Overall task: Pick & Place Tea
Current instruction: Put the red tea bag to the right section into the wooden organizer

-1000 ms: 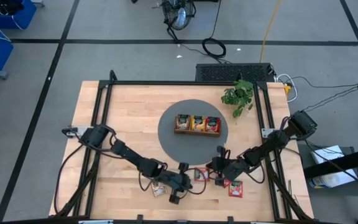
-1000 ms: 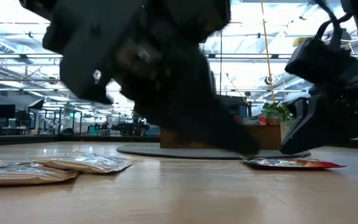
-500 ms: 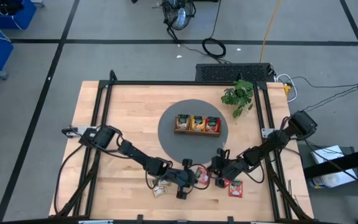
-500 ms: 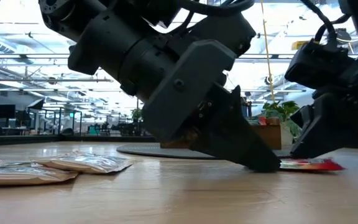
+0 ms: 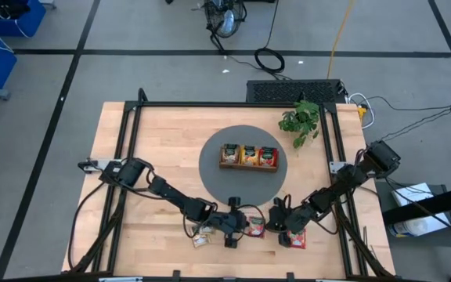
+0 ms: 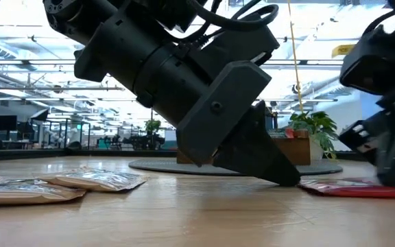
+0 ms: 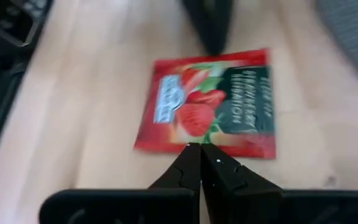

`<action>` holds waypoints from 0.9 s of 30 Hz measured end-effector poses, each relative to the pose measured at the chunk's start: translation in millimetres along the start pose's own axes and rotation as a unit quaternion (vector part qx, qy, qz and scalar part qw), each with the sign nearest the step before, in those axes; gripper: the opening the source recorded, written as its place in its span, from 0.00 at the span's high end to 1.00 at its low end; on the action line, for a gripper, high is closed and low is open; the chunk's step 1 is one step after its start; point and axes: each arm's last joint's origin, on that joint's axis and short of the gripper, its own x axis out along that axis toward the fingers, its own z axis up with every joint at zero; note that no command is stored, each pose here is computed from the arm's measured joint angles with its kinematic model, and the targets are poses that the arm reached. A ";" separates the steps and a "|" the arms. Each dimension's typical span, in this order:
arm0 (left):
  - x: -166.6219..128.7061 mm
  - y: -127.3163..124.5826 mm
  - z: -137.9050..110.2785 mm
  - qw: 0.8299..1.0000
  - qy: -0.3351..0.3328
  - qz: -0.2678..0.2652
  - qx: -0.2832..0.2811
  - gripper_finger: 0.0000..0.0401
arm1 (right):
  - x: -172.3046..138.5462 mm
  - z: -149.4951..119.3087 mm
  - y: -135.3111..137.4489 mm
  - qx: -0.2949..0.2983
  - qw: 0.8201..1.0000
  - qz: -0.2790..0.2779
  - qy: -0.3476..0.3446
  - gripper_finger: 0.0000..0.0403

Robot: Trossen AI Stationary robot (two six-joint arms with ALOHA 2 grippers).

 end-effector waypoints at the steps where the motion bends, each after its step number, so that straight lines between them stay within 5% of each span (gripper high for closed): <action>1: -0.1 0.2 0.0 1.000 0.000 0.003 0.000 0.95 | -0.2 -0.4 1.5 0.000 1.000 0.010 0.002 1.00; 10: -2.7 -5.2 -0.1 1.000 0.001 0.004 0.021 0.95 | -2.0 -4.0 11.0 -0.032 0.999 0.043 0.003 1.00; 17: -31.9 -24.0 19.7 0.998 -0.015 -0.024 0.047 0.95 | -5.5 2.8 15.4 -0.060 0.996 0.059 -0.029 1.00; 21: -33.2 -34.5 23.8 0.995 -0.050 -0.037 0.074 0.95 | -17.4 18.7 20.9 -0.078 0.991 0.042 -0.104 1.00; 27: -30.1 -36.1 25.5 0.993 -0.075 -0.037 0.081 0.95 | -23.6 21.3 18.6 -0.074 0.991 0.008 -0.113 1.00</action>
